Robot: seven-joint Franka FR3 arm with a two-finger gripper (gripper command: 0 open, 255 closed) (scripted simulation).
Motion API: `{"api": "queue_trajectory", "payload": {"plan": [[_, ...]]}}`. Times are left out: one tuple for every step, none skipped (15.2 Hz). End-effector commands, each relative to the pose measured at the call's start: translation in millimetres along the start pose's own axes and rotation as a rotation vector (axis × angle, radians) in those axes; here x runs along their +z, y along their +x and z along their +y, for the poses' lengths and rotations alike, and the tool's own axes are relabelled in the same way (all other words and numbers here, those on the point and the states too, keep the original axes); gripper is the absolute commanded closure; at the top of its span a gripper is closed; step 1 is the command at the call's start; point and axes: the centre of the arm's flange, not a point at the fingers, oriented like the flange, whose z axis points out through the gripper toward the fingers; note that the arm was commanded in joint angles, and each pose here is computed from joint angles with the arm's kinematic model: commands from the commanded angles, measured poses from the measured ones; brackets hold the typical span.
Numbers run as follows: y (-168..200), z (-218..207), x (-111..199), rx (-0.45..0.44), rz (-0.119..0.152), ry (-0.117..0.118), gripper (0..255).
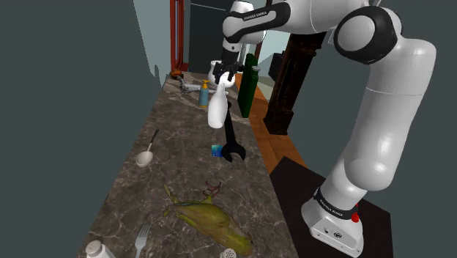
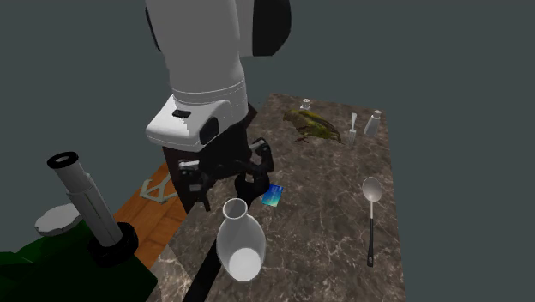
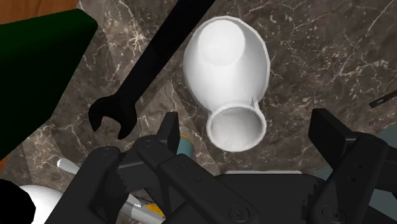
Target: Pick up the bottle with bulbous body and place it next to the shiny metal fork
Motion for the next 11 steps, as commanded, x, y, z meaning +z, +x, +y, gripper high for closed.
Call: {"api": "queue_trajectory", "payload": {"plan": [[12.3, 3.1, 6.7, -0.003, 0.003, -0.001, 0], [12.3, 3.1, 12.0, -0.003, 0.003, -0.001, 0], [12.3, 3.1, 17.3, -0.003, 0.003, -0.001, 0], [12.4, 3.1, 22.6, -0.003, 0.003, -0.001, 0], [12.4, 3.1, 27.8, -0.003, 0.003, -0.001, 0], [12.4, 3.1, 33.1, -0.003, 0.003, -0.001, 0], [12.4, 3.1, 38.4, -0.003, 0.003, -0.001, 0], [12.4, 3.1, 46.7, -0.003, 0.003, -0.001, 0], [12.4, 3.2, 46.7, -0.003, 0.003, -0.001, 0], [12.4, 3.1, 46.7, -0.003, 0.003, -0.001, 0], [12.4, 3.1, 46.7, -0.003, 0.003, -0.001, 0]]}}
